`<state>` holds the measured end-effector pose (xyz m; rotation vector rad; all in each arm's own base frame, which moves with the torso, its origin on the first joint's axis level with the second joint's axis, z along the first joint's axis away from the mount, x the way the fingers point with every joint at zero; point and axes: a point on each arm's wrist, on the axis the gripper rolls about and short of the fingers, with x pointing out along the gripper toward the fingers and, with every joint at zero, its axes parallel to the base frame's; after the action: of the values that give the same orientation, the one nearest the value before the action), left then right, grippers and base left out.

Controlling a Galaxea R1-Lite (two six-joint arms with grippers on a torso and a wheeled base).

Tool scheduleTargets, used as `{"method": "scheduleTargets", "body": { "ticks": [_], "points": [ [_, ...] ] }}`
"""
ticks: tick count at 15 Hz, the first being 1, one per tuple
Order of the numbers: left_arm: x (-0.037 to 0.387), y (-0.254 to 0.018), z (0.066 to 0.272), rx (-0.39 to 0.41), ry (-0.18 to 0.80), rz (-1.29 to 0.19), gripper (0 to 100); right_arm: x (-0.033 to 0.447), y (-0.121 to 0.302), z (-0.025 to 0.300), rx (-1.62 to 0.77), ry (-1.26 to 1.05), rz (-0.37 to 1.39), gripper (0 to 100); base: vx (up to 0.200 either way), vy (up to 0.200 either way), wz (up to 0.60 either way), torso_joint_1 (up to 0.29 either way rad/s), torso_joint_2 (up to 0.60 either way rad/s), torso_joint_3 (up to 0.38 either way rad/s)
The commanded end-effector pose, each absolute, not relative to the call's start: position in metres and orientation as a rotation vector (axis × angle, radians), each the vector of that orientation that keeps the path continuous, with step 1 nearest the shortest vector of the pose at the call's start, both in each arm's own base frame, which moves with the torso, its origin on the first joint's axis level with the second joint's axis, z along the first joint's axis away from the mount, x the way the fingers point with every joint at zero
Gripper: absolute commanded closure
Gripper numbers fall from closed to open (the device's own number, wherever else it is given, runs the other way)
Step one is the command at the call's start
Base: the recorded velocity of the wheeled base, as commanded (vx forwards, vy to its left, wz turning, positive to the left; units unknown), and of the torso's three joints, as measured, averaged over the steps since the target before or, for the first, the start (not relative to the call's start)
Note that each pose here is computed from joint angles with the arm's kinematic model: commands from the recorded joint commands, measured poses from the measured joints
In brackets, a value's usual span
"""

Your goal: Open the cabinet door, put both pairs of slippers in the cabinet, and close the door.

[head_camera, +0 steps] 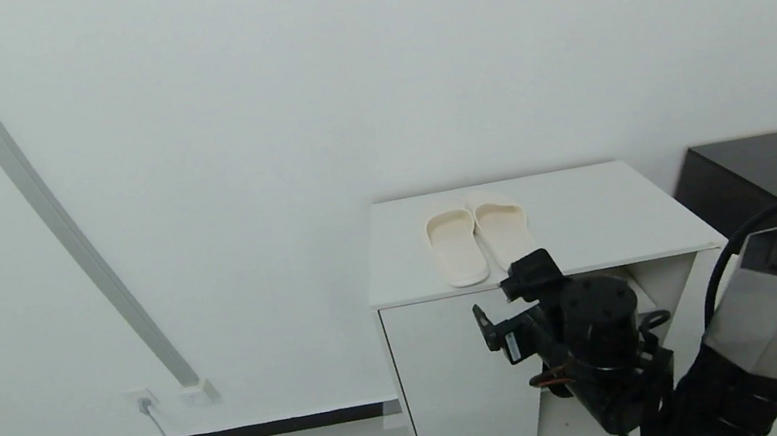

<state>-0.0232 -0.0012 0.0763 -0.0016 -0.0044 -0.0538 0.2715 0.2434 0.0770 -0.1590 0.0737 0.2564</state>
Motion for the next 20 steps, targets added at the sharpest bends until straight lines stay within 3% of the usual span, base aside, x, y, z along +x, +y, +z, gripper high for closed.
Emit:
{"method": "scheduleTargets", "body": {
  "ticks": [1,4,8,13,18,20],
  "points": [
    [-0.023,-0.001,0.076,-0.001,-0.003,-0.054,100,0.282,0.239,0.135,-0.064,0.013,0.224,0,0.000,0.000,0.00,0.000,0.00,0.000],
    [-0.023,-0.001,0.076,-0.001,-0.003,-0.054,100,0.292,0.238,0.176,0.039,0.130,0.191,0,0.000,0.000,0.00,0.000,0.00,0.000],
    [-0.023,-0.001,0.076,-0.001,-0.003,-0.055,100,0.291,0.237,0.180,0.066,0.177,0.179,0,0.050,0.000,0.00,0.001,0.00,-0.001],
    [-0.023,-0.001,0.076,-0.001,-0.003,-0.055,100,0.289,0.236,0.161,0.040,0.221,0.174,0,0.200,0.000,0.00,0.000,0.00,0.002],
    [-0.023,-0.001,0.076,-0.001,-0.003,-0.055,100,0.284,0.239,0.120,0.031,0.219,0.206,0,0.200,0.000,0.00,0.006,0.00,0.001],
    [-0.023,-0.001,0.076,-0.003,-0.003,-0.055,100,0.288,0.243,0.105,0.023,0.235,0.223,0,0.000,0.000,0.00,0.000,0.00,0.000]
  ]
}}
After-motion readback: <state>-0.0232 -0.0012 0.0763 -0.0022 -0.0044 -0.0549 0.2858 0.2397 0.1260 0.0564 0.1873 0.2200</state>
